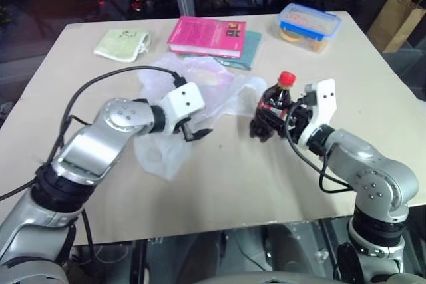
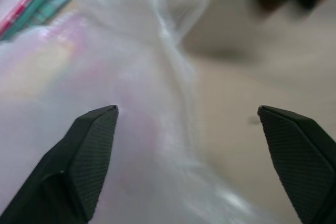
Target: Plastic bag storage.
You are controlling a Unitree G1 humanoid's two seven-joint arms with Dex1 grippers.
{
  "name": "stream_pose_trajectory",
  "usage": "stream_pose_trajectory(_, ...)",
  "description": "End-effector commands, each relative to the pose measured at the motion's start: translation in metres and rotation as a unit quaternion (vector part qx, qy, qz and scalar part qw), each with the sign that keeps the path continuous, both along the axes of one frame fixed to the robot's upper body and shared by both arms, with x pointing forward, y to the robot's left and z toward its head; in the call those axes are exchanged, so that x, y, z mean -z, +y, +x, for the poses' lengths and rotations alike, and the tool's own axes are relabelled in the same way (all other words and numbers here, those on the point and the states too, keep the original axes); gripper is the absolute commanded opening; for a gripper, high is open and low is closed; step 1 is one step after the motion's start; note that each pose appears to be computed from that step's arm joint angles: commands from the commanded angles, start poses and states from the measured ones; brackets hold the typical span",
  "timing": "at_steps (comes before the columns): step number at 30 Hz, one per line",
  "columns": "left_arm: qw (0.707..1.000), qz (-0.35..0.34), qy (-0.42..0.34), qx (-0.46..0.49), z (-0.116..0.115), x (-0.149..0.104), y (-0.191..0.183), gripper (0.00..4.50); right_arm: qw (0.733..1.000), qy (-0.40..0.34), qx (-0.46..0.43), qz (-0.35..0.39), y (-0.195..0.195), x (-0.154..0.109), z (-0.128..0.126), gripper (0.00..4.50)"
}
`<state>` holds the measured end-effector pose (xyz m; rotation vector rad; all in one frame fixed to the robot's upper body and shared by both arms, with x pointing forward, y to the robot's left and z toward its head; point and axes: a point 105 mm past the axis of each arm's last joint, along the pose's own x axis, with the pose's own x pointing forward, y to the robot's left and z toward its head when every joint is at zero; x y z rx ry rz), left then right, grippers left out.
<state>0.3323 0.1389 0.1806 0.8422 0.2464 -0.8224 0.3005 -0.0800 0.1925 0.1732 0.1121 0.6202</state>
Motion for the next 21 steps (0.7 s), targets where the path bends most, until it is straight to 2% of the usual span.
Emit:
stream_pose_trajectory(1,0.997,0.046,-0.064,-0.004,0.014,-0.006,-0.001,4.50,0.999,-0.034,0.000,0.010,0.002,-0.017,-0.010,3.08)
stream_pose_trajectory(6,0.993,0.086,-0.087,0.000,0.027,0.011,-0.007,4.50,0.999,-0.030,0.005,0.009,0.002,-0.015,-0.010,3.08)
stream_pose_trajectory(9,0.990,0.091,-0.108,-0.011,0.037,0.014,-0.008,3.61,1.000,-0.030,0.005,0.006,0.002,-0.015,-0.010,3.08)
stream_pose_trajectory(12,0.989,0.076,-0.124,-0.019,0.044,0.011,-0.009,2.41,0.999,-0.031,0.006,0.004,0.002,-0.015,-0.010,3.08)
stream_pose_trajectory(17,0.987,-0.019,-0.148,-0.064,0.060,-0.032,0.005,0.04,0.998,-0.032,-0.045,0.001,0.021,-0.015,-0.017,3.08)
stream_pose_trajectory(21,0.982,-0.155,-0.067,-0.088,0.066,-0.058,0.006,0.00,0.995,-0.028,-0.096,-0.009,0.038,-0.012,-0.022,3.08)
